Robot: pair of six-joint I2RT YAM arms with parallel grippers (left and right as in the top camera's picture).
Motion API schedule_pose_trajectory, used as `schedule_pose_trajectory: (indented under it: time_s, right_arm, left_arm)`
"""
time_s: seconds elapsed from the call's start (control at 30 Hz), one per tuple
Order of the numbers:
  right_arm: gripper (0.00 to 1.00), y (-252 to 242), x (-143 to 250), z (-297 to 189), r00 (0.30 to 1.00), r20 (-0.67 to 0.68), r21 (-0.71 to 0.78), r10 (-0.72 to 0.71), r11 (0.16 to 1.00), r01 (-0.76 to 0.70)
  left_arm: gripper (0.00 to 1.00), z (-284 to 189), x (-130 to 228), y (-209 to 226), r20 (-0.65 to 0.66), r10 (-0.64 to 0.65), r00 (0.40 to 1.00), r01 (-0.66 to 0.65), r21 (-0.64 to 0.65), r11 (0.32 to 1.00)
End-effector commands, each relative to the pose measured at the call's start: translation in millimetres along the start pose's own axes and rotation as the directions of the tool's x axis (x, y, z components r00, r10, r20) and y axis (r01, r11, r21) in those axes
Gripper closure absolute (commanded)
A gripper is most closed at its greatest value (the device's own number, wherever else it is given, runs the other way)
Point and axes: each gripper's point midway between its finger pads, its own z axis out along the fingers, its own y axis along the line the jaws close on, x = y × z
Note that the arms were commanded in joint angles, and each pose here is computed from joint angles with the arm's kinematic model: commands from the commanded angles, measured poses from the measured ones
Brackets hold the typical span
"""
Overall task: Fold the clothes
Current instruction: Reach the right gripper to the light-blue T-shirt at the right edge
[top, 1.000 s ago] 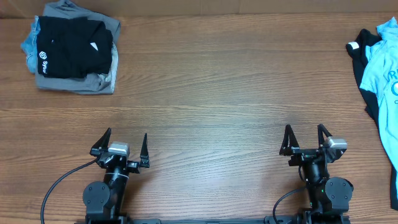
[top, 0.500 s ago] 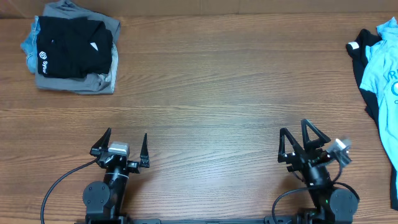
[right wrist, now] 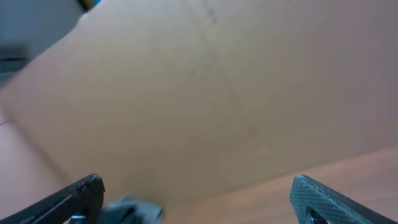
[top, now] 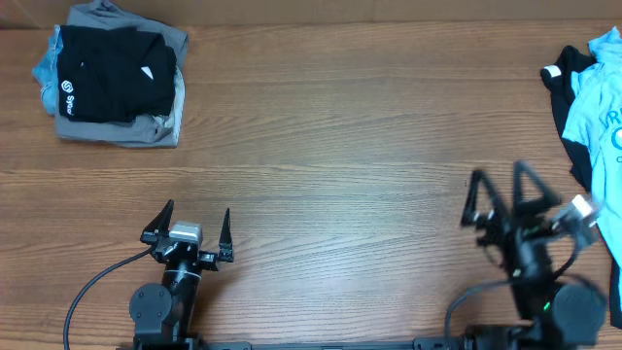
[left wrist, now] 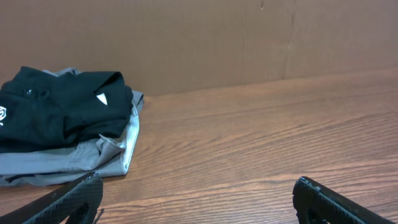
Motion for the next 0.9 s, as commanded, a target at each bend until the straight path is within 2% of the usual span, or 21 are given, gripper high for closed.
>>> schedule_pose_trajectory:
  time_s: [0.0, 0.13, 0.27, 0.4, 0.53, 0.7, 0.87]
  right_arm:
    - [0.00, -16, -39, 35, 0.996, 0.008, 0.164, -0.092, 0.982, 0.090]
    - [0.00, -34, -52, 90, 0.984, -0.133, 0.252, -0.121, 0.956, 0.152]
    - [0.00, -85, -51, 144, 0.940, -0.332, 0.382, -0.080, 0.899, 0.212]
    - [0.00, -151, -43, 175, 0.861, -0.508, 0.494, 0.015, 0.824, 0.277]
    - [0.00, -201, -37, 183, 0.820, -0.561, 0.573, 0.113, 0.768, 0.286]
    - [0.00, -267, -29, 172, 0.813, -0.559, 0.671, 0.161, 0.664, 0.330]
    - [0.00, -327, 5, 159, 0.774, -0.590, 0.726, 0.232, 0.571, 0.383]
  left_arm:
    - [0.00, 0, 0, 0, 0.003, 0.021, 1.000, -0.021, -0.005, 1.000]
    - [0.00, 0, 0, 0, 0.003, 0.021, 1.000, -0.021, -0.006, 1.000]
    - [0.00, 0, 0, 0, 0.003, 0.021, 1.000, -0.021, -0.005, 1.000]
    - [0.00, 0, 0, 0, 0.004, 0.021, 1.000, -0.021, -0.006, 1.000]
    - [0.00, 0, 0, 0, 0.003, 0.021, 1.000, -0.021, -0.006, 1.000]
    - [0.00, 0, 0, 0, 0.003, 0.021, 1.000, -0.021, -0.005, 1.000]
    - [0.00, 0, 0, 0, 0.003, 0.021, 1.000, -0.021, -0.006, 1.000]
